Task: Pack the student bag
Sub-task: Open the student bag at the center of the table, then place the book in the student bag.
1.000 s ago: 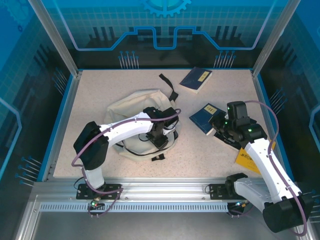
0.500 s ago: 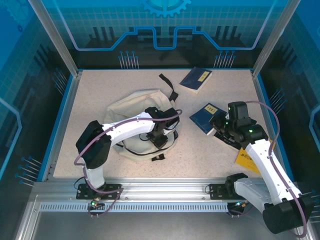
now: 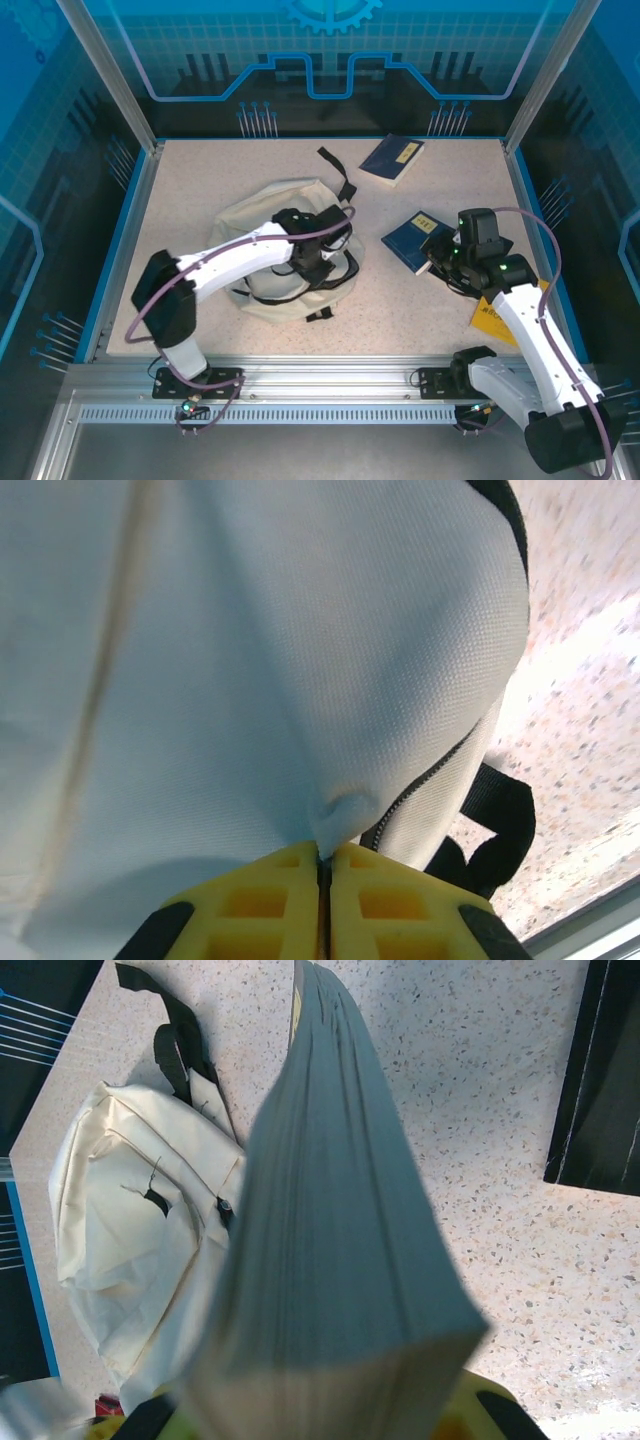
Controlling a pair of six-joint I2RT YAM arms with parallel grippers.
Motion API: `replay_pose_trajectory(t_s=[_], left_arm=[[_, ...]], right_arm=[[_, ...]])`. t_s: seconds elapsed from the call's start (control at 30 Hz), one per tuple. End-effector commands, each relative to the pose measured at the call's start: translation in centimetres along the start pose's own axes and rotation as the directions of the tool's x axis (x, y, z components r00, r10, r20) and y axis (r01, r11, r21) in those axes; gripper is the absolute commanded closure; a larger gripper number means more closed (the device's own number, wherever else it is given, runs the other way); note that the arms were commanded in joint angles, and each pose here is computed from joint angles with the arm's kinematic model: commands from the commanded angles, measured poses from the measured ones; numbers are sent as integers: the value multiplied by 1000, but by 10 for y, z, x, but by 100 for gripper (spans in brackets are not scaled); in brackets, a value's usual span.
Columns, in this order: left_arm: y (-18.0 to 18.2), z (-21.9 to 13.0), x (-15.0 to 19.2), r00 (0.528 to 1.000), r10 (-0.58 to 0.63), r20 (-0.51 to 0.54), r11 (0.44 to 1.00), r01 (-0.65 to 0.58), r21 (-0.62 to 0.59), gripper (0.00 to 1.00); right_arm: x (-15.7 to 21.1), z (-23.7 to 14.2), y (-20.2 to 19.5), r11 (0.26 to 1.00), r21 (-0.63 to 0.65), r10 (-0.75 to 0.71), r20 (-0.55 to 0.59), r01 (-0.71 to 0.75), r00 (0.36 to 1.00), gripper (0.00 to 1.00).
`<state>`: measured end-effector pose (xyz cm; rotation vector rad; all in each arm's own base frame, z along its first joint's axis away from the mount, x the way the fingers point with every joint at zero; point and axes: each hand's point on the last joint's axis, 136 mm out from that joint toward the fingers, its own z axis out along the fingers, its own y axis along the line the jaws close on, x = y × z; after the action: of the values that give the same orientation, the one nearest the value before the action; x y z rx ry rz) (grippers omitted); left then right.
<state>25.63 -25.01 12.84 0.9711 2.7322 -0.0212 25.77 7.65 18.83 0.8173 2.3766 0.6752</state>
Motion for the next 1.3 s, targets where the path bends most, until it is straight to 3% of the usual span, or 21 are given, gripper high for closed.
replay_pose_trajectory(t_s=[0.0, 0.17, 0.33, 0.43, 0.53, 0.63, 0.87, 1.13, 1.27], left_arm=[[16, -50, -34, 968, -106, 227, 994, 104, 22, 90], [38, -84, -54, 897, -215, 386, 975, 218, 38, 100], [60, -126, -78, 749, -315, 583, 936, 345, 62, 100], [65, -147, -87, 666, -336, 666, 926, 363, 103, 100], [62, -160, -92, 613, -343, 712, 926, 347, 147, 100], [56, -161, -93, 606, -345, 717, 931, 321, 176, 100], [52, -150, -88, 638, -343, 689, 934, 308, 179, 100], [51, -149, -83, 626, -371, 686, 924, 325, 204, 100], [53, -150, -80, 610, -399, 684, 911, 347, 222, 100]], right_arm=[[-4, -6, 1, 1000, -17, 3, 19, -3, 1000, 100], [0, -9, 18, 994, -105, -33, -7, 32, 999, 100], [16, -13, 51, 957, -282, -102, -92, 72, 991, 100], [33, -12, 63, 935, -344, -149, -149, 90, 977, 100], [51, -7, 70, 922, -369, -200, -191, 118, 961, 100], [69, 2, 79, 914, -378, -246, -220, 150, 944, 100], [92, 34, 109, 904, -392, -288, -267, 170, 920, 100], [94, 78, 150, 912, -389, -236, -240, 130, 942, 100], [103, 113, 148, 948, -305, -163, -218, 92, 962, 100]])
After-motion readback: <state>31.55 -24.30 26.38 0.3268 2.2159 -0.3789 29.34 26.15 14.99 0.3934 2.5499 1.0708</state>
